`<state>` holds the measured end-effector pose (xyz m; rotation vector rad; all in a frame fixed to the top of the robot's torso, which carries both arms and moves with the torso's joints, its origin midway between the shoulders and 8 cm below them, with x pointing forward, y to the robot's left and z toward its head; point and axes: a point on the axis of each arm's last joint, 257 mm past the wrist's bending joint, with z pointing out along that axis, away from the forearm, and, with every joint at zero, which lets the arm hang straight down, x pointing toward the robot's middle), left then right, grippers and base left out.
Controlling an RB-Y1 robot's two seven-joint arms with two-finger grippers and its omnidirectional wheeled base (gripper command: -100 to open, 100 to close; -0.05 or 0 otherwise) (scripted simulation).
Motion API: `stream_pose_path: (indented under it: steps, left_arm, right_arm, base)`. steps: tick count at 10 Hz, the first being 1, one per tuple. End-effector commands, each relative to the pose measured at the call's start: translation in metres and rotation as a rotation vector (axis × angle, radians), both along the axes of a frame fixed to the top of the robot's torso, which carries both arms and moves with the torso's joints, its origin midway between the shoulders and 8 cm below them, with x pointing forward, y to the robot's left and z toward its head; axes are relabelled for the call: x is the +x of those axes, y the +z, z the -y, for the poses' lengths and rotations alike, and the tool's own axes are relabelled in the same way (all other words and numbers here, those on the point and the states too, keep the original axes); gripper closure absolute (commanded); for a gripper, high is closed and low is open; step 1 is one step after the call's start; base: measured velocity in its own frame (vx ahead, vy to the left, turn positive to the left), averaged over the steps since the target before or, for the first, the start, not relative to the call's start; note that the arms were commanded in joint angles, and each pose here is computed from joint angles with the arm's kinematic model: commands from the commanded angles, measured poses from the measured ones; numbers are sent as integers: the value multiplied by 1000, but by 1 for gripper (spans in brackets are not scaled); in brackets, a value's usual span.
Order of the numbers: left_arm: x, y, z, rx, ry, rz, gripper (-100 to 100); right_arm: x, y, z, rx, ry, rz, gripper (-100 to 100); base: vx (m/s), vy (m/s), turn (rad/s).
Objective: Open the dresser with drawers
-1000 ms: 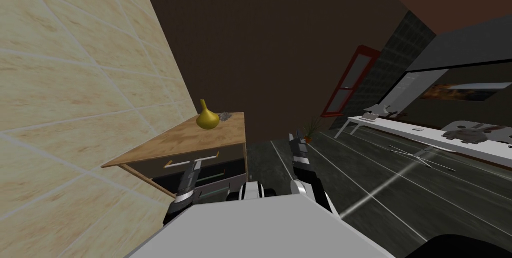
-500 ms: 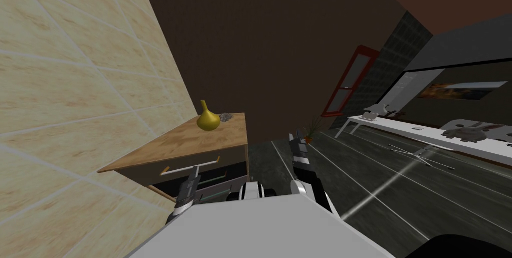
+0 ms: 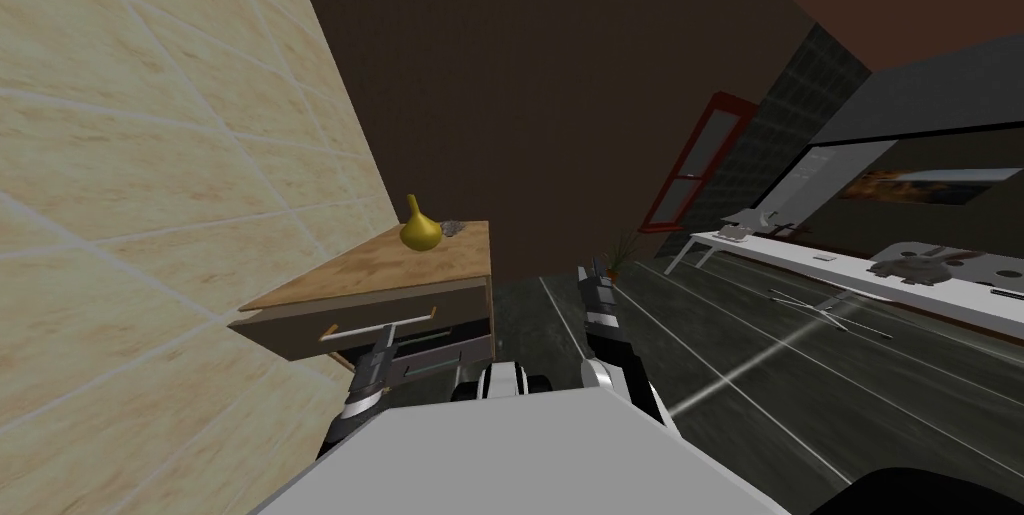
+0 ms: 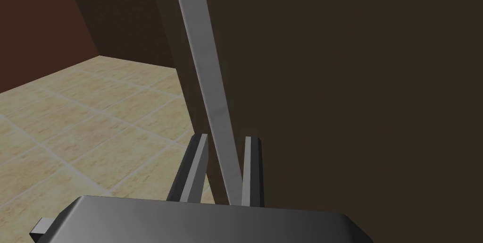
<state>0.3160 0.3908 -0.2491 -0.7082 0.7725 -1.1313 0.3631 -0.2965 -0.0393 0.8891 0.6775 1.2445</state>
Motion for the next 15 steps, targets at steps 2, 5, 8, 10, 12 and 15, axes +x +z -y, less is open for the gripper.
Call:
stream_pose_path:
  steps: [2, 5, 8, 10, 12, 15]
  left_arm:
    - [-1, 4, -8, -2, -7, -9, 100]
    - [-7, 9, -10, 2, -18, 5, 100]
    - [-16, 5, -9, -2, -26, -7, 100]
    - [-24, 9, -10, 2, -34, 6, 100]
    - [-12, 16, -29, -8, -33, -18, -100]
    - [3, 37, -55, -12, -36, -18, -100]
  right_arm:
    - [0, 0, 0, 0, 0, 0, 0]
    - [0, 0, 0, 0, 0, 0, 0]
    - [0, 0, 0, 0, 0, 0, 0]
    - [0, 0, 0, 0, 0, 0, 0]
    - [0, 0, 0, 0, 0, 0, 0]
    - [0, 0, 0, 0, 0, 0, 0]
  base:
    - [-105, -31, 26]
    - [-164, -41, 28]
    - [-125, -40, 36]
    - [-191, -23, 28]
    - [-79, -65, 15]
    - [-10, -90, 2]
